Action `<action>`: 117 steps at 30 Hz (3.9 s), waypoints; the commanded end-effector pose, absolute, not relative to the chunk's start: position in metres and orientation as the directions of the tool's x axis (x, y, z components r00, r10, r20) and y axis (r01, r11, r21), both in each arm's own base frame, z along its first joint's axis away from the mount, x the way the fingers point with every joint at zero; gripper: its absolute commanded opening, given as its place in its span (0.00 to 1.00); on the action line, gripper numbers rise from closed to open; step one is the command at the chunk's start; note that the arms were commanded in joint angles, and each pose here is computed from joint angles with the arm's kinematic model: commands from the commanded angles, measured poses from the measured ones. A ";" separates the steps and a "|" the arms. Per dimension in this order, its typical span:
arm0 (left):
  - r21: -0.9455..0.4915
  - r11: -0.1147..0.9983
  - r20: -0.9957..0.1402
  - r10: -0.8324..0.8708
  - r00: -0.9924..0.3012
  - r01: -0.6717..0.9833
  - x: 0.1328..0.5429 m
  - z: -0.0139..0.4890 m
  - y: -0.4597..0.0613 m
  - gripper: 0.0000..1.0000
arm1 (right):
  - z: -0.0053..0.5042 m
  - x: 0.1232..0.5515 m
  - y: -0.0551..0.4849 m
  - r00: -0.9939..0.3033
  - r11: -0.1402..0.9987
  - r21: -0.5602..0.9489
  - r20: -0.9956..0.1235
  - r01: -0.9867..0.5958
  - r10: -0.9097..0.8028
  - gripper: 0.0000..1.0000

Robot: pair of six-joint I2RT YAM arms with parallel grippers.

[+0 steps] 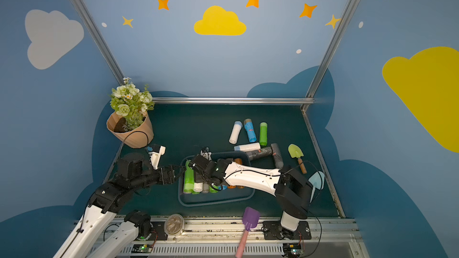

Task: Put the roll of trash bags into the storage box
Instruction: Place the roll of trash bags in the storage box, then pick up the roll of trash bags from the center of the board.

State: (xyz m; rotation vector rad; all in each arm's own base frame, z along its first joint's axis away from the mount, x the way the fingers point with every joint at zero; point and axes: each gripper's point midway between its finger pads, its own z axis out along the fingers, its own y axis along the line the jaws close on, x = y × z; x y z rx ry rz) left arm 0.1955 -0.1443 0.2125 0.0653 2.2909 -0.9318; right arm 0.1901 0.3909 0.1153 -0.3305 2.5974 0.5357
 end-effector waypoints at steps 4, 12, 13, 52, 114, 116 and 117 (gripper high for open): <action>-0.601 0.737 -0.605 -0.166 -0.779 0.310 0.195 0.212 -0.148 1.00 | 0.139 0.191 0.376 -0.815 0.909 0.226 -0.552 -0.351 -0.178 0.65; -0.605 0.736 -0.592 -0.162 -0.789 0.303 0.197 0.209 -0.149 1.00 | 0.152 0.205 0.348 -0.790 0.935 0.184 -0.598 -0.303 -0.138 0.66; -0.606 0.736 -0.589 -0.160 -0.792 0.303 0.197 0.208 -0.150 1.00 | 0.153 0.208 0.343 -0.793 0.938 0.181 -0.595 -0.296 -0.135 0.67; -0.588 0.773 -0.627 -0.249 -0.738 0.239 0.220 0.211 -0.132 1.00 | 0.074 0.450 0.260 -0.897 0.986 0.161 -0.441 -0.049 0.027 0.71; -0.596 0.744 -0.677 -0.263 -0.688 0.302 0.208 0.231 -0.132 1.00 | 0.167 0.452 0.286 -0.792 0.950 0.140 -0.594 -0.278 -0.144 0.24; -0.594 0.743 -0.686 -0.268 -0.677 0.308 0.206 0.234 -0.131 1.00 | 0.170 0.443 0.284 -0.792 0.952 0.137 -0.594 -0.274 -0.142 0.24; -0.595 0.740 -0.689 -0.269 -0.673 0.313 0.205 0.236 -0.131 1.00 | 0.174 0.438 0.283 -0.788 0.952 0.137 -0.599 -0.274 -0.141 0.24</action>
